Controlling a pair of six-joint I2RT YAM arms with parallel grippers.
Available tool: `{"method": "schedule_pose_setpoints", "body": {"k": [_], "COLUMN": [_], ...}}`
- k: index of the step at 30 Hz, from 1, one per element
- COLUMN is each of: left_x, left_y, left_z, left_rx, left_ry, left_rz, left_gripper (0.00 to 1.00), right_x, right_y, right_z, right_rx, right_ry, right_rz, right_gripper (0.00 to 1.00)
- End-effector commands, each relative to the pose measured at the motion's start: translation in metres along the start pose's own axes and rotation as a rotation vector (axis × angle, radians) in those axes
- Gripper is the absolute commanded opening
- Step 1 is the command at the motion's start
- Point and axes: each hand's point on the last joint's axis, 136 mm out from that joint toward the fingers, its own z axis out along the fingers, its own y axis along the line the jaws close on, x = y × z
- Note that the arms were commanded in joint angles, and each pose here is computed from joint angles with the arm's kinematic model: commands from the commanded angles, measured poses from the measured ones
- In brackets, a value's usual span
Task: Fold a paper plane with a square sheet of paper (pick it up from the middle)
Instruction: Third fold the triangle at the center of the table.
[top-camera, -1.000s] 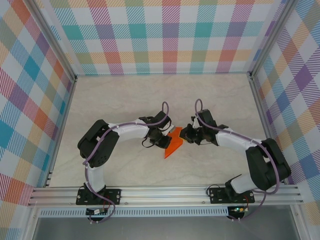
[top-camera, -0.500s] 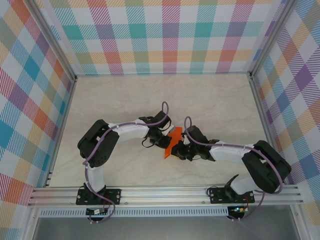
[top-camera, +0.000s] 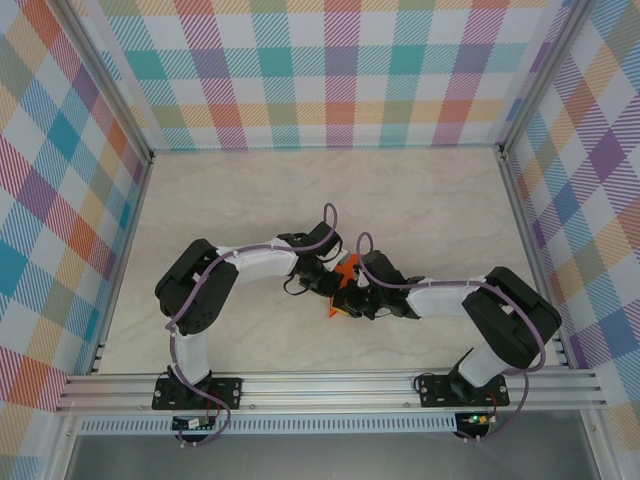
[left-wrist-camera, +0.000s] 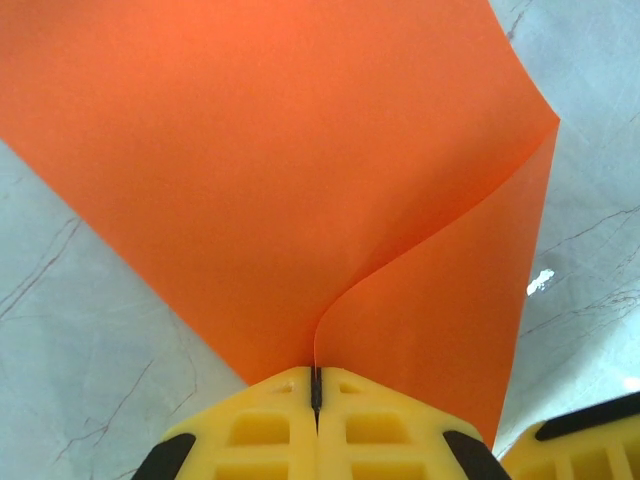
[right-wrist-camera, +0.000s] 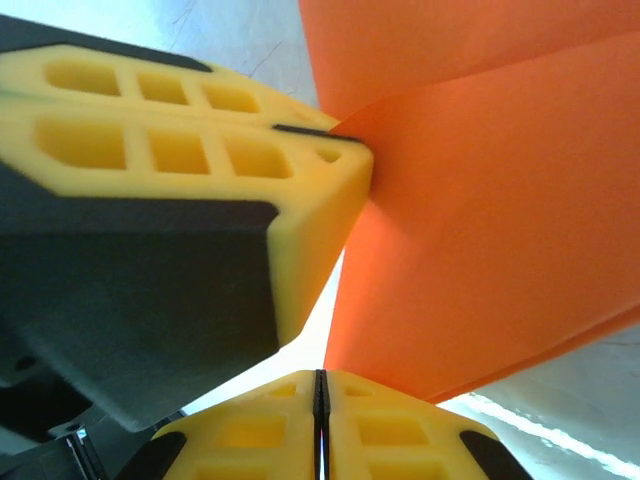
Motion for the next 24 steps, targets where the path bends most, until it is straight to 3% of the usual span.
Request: {"method": "schedule_pose_setpoints", "body": {"k": [1, 9, 17, 24], "left_x": [0.018, 0.021, 0.021, 0.020], "left_y": [0.010, 0.012, 0.011, 0.010], "left_z": [0.013, 0.015, 0.015, 0.014], "left_rx": [-0.016, -0.020, -0.018, -0.017], "left_ry": [0.068, 0.077, 0.076, 0.079], "left_rz": [-0.030, -0.031, -0.032, -0.029], "left_gripper": [0.00, 0.00, 0.00, 0.00], "right_x": [-0.003, 0.003, 0.004, 0.011], "right_y": [-0.005, -0.026, 0.002, 0.003], "right_z": [0.008, 0.012, -0.001, 0.010], "right_rx": [0.021, 0.086, 0.013, -0.004], "right_ry": [-0.007, 0.008, -0.009, 0.020], "right_rz": [0.004, 0.026, -0.027, -0.018], "right_gripper": [0.10, 0.09, 0.10, 0.11]}}
